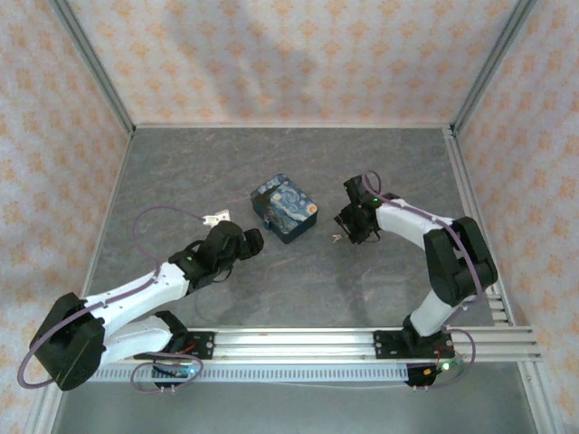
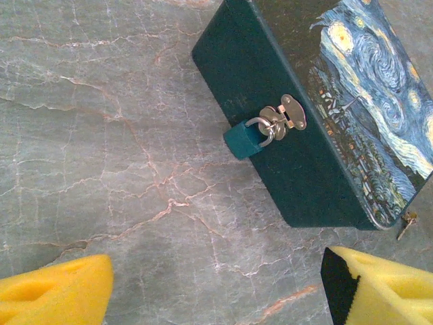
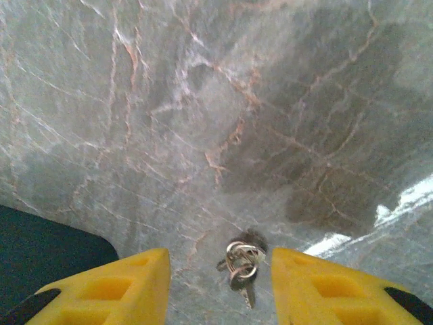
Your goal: Unlock a padlock with a key
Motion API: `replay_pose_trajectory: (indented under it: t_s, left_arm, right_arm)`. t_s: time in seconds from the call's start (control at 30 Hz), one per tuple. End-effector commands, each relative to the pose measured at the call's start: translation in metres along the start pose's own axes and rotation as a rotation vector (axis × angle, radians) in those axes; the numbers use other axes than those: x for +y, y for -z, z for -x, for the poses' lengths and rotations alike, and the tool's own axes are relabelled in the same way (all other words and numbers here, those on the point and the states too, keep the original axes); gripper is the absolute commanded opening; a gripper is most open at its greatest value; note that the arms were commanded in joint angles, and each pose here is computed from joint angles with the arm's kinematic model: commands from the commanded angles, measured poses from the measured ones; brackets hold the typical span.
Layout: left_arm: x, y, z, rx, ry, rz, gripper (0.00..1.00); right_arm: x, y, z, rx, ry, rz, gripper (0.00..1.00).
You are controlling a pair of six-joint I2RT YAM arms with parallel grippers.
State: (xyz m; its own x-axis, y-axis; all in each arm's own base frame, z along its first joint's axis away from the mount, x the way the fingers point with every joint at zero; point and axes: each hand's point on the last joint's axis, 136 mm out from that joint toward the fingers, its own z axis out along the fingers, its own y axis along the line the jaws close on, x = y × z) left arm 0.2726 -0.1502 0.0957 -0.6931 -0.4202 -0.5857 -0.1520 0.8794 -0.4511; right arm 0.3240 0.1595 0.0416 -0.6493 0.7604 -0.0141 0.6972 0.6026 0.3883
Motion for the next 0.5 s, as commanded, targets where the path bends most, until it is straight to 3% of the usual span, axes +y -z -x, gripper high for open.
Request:
replay_pose_trajectory:
  t_s: [0.0, 0.47]
  left_arm:
    - [0.003, 0.000, 0.002, -0.028, 0.011, 0.017, 0.82]
    - [0.017, 0.008, 0.003, -0.058, 0.010, 0.045, 0.82]
  right_arm:
    - [-0.003, -0.003, -0.001, -0.014, 0.017, -0.047, 0.44]
    - [-0.006, -0.018, -0.003, -0.005, 0.013, -0.098, 0.40]
